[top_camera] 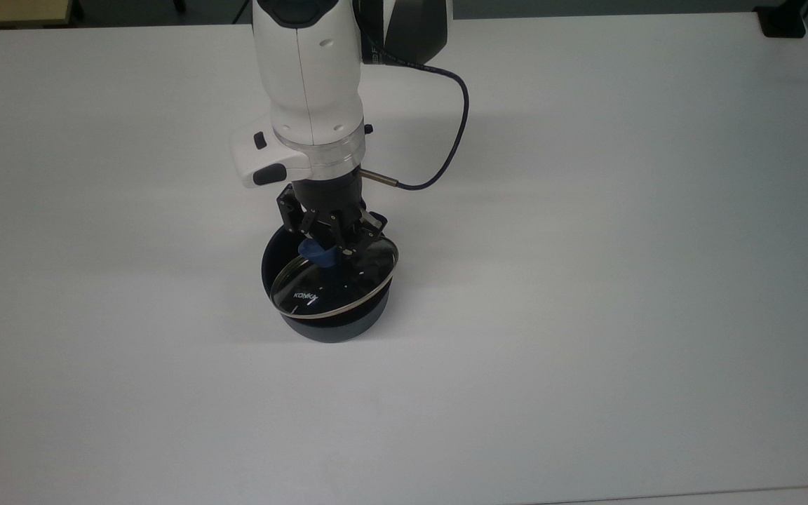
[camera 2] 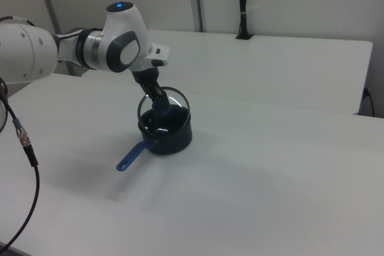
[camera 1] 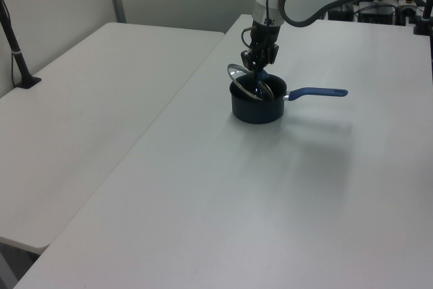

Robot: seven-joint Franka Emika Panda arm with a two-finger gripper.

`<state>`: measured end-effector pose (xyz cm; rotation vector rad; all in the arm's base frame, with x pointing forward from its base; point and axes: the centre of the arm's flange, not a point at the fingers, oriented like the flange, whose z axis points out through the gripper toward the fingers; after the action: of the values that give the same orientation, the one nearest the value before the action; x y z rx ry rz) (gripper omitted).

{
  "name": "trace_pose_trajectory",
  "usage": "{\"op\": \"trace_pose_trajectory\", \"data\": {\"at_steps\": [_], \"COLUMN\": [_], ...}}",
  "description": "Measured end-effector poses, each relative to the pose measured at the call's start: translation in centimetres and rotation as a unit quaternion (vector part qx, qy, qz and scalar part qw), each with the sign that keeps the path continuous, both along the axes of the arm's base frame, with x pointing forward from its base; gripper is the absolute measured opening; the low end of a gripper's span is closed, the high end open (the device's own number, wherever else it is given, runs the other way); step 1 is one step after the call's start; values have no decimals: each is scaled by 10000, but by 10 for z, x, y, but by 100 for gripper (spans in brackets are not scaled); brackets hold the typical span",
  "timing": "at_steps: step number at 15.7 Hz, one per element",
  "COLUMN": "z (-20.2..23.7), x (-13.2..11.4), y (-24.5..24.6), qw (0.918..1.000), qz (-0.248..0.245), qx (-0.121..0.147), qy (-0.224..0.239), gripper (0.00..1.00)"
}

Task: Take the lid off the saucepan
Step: 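Close the gripper on the blue lid knob, then lift the glass lid up off the saucepan rim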

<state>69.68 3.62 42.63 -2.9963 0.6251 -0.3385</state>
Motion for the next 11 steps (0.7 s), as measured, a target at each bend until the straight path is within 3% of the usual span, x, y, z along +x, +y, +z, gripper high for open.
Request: {"op": "trace_pose_trajectory", "data": {"at_steps": [11], "z": [15], "x": [-4], "y": [-1], "qw": [9996], "qz": [260], "qx": [-134], "qy": [64], "gripper": [11]}}
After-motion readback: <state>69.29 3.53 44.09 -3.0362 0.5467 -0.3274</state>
